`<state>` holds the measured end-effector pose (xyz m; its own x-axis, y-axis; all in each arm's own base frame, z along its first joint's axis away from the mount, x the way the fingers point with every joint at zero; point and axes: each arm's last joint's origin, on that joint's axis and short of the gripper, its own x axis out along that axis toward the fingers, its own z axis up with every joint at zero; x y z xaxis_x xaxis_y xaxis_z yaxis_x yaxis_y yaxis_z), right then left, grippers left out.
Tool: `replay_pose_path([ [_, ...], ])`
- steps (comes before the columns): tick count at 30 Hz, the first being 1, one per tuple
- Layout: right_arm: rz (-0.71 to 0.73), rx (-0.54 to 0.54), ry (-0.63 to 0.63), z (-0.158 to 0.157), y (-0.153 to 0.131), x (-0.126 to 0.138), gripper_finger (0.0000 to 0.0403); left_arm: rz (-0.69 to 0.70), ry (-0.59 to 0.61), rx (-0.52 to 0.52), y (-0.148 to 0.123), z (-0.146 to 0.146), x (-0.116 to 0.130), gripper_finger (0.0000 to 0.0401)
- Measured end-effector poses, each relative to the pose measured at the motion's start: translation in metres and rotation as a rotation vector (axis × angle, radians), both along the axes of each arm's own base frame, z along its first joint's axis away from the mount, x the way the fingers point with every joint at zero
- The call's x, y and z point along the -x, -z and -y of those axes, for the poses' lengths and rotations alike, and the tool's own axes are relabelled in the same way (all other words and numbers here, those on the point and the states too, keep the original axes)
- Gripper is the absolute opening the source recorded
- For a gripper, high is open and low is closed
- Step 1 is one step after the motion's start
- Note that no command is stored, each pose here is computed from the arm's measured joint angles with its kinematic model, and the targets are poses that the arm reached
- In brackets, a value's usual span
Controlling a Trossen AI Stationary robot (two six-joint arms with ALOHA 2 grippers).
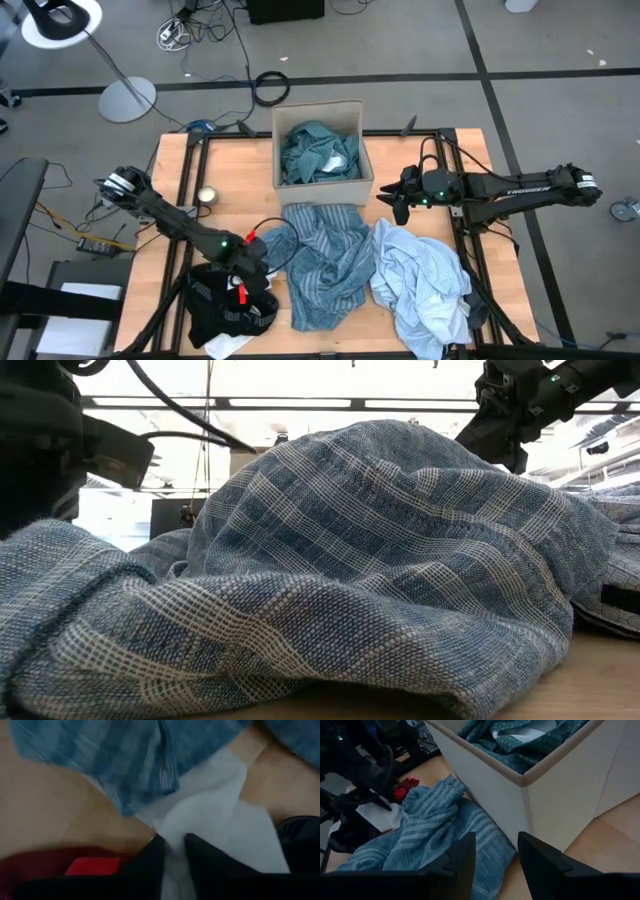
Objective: Sort clothes
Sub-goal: Put the white sock into the laundry bin
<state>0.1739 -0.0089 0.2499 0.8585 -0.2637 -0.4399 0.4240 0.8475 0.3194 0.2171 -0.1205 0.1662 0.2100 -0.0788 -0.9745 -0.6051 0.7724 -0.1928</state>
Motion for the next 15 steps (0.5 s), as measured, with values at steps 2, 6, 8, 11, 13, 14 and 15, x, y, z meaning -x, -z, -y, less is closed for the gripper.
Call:
replay_pose_path([
  [2, 0.000, 0.000, 0.000, 0.000, 0.000, 0.000, 0.0148, -0.003, 0.003, 0.007, 0.000, 0.000, 0.000, 0.0024],
  [6, 0.000, 0.000, 0.000, 0.000, 0.000, 0.000, 0.0148, -0.016, 0.022, 0.000, -0.007, 0.001, -0.001, 0.0006],
  [8, 0.000, 0.000, 0.000, 0.000, 0.000, 0.000, 0.0148, -0.038, 0.047, -0.017, -0.014, 0.001, -0.002, 0.0004],
  [11, 0.000, 0.000, 0.000, 0.000, 0.000, 0.000, 0.0148, -0.082, 0.073, -0.060, -0.029, 0.000, -0.002, 0.0003],
  [13, -0.002, 0.000, 0.000, 0.000, 0.000, 0.000, 0.0148, -0.108, 0.095, -0.094, -0.043, -0.001, -0.003, 0.0002],
  [14, -0.004, 0.001, 0.000, 0.000, 0.000, 0.000, 0.0148, -0.120, 0.108, -0.120, -0.050, -0.003, -0.004, 0.0002],
  [15, -0.007, 0.002, -0.001, 0.000, 0.001, 0.000, 0.0148, -0.127, 0.119, -0.142, -0.058, -0.003, -0.004, 0.0002],
])
